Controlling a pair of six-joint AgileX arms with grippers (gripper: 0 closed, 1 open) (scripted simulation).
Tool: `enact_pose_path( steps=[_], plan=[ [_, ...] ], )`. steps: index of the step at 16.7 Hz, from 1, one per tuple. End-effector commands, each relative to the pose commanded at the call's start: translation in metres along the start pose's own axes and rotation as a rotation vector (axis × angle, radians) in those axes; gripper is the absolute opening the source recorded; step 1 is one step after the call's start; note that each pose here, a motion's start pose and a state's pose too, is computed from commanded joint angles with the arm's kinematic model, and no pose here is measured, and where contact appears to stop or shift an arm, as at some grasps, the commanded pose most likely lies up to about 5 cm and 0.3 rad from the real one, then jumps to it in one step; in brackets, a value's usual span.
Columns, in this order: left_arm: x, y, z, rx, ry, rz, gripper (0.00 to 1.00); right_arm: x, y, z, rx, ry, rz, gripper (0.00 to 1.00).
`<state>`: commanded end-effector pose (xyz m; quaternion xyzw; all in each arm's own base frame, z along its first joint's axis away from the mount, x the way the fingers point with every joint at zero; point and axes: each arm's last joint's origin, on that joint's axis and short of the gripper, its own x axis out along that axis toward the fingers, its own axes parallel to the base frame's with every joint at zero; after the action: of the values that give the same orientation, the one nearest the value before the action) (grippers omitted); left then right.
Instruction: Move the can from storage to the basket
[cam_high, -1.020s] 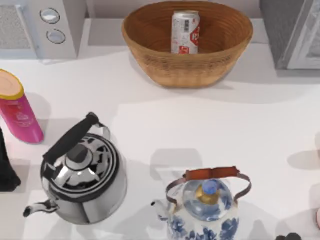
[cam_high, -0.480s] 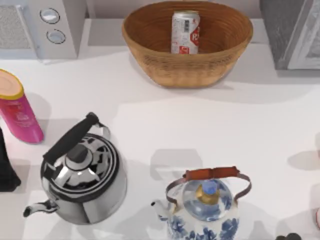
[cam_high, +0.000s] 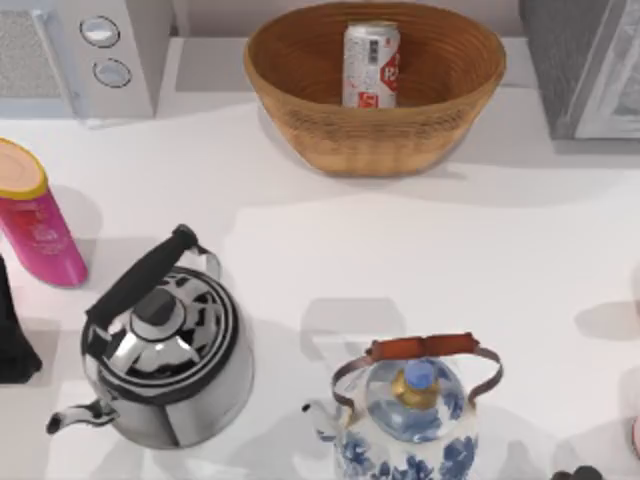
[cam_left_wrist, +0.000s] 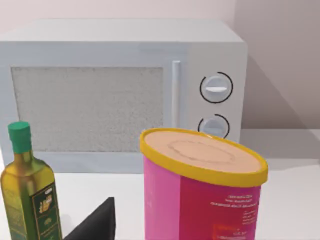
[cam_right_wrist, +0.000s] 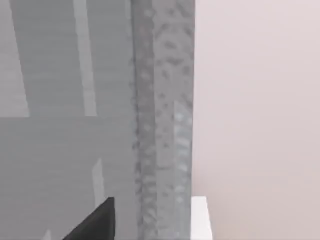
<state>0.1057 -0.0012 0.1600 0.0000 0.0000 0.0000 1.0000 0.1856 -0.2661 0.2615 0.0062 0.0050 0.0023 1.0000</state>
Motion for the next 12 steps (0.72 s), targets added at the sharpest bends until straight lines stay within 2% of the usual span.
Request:
enact_pose_path(
  steps=[5,9,12],
  plan=[
    [0.0,0.0,0.0,0.0,0.0,0.0,1.0,0.001,-0.004,0.111,0.018,0.009,0.0,1.0],
    [0.0,0.0,0.0,0.0,0.0,0.0,1.0,-0.013,0.027,0.19,0.022,0.011,-0.002,1.0],
    [0.0,0.0,0.0,0.0,0.0,0.0,1.0,-0.026,0.054,0.23,0.005,0.001,-0.001,1.0]
  ],
)
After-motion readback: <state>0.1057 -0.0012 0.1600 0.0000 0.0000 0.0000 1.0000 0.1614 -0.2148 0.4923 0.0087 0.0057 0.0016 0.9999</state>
